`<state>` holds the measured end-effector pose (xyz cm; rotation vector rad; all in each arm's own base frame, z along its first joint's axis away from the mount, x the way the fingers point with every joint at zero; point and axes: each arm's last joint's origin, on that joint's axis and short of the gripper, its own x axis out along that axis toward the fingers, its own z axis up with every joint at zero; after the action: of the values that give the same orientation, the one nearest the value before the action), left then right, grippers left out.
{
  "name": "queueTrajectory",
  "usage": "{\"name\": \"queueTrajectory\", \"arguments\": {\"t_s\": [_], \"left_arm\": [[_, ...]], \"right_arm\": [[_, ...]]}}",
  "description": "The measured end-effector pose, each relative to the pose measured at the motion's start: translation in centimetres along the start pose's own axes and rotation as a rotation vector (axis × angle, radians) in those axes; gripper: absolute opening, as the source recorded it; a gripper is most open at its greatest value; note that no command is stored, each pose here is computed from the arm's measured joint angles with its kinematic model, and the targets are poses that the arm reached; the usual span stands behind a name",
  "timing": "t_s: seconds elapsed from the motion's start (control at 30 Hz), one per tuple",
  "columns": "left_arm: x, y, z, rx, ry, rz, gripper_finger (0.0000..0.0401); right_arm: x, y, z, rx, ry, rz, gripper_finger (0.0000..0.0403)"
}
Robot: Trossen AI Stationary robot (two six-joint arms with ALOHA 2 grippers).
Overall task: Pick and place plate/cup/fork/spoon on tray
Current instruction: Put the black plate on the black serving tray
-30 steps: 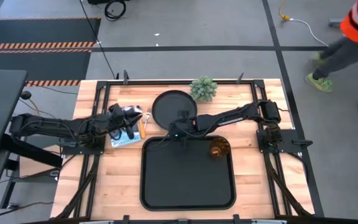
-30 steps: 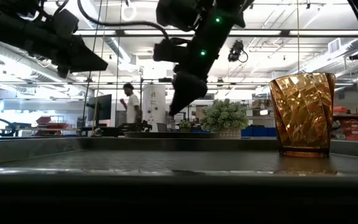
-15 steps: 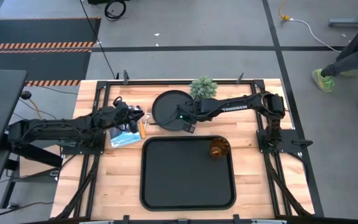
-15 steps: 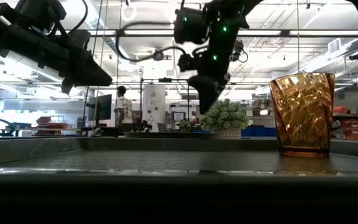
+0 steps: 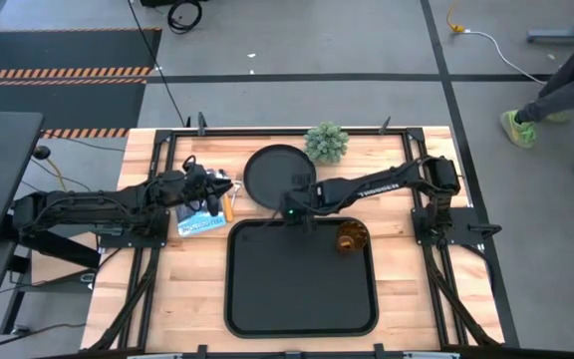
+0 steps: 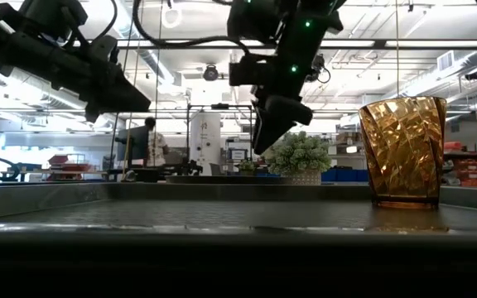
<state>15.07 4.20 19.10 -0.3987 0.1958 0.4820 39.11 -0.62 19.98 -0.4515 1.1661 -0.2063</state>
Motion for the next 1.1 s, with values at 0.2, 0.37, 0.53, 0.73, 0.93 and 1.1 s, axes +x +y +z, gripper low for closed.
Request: {"name": "queueTrajectory", "arguments": {"t_s": [0.2,0.37,0.53,0.73,0.93,1.1], "left_arm": [[0.0,-0.1,0.0,0.002,0.012,-0.027,0.0087],[0.0,-0.1,0.0,0.003,0.012,-0.029,0.0087],[0.0,-0.1,0.0,0.003,0.012,-0.029,0.0087],[0.0,-0.1,0.0,0.006,0.012,-0.029,0.0087],[0.0,-0.1,0.0,0.006,0.012,-0.029,0.0087],[0.0,-0.1,0.0,0.006,0.012,-0.028,0.0087]], "right_arm": [[1.4,1.0,-0.9,-0.013,-0.024,-0.004,0.0134],[1.9,2.0,-1.6,-0.015,-0.03,0.001,0.0134],[2.7,2.4,-2.4,-0.015,-0.026,0.001,0.0134],[3.3,2.8,-3.0,-0.023,-0.042,-0.011,0.0134],[4.0,3.0,-3.7,-0.071,-0.056,-0.063,0.0134],[4.6,2.5,-4.3,-0.076,-0.045,-0.069,0.0127]]}}
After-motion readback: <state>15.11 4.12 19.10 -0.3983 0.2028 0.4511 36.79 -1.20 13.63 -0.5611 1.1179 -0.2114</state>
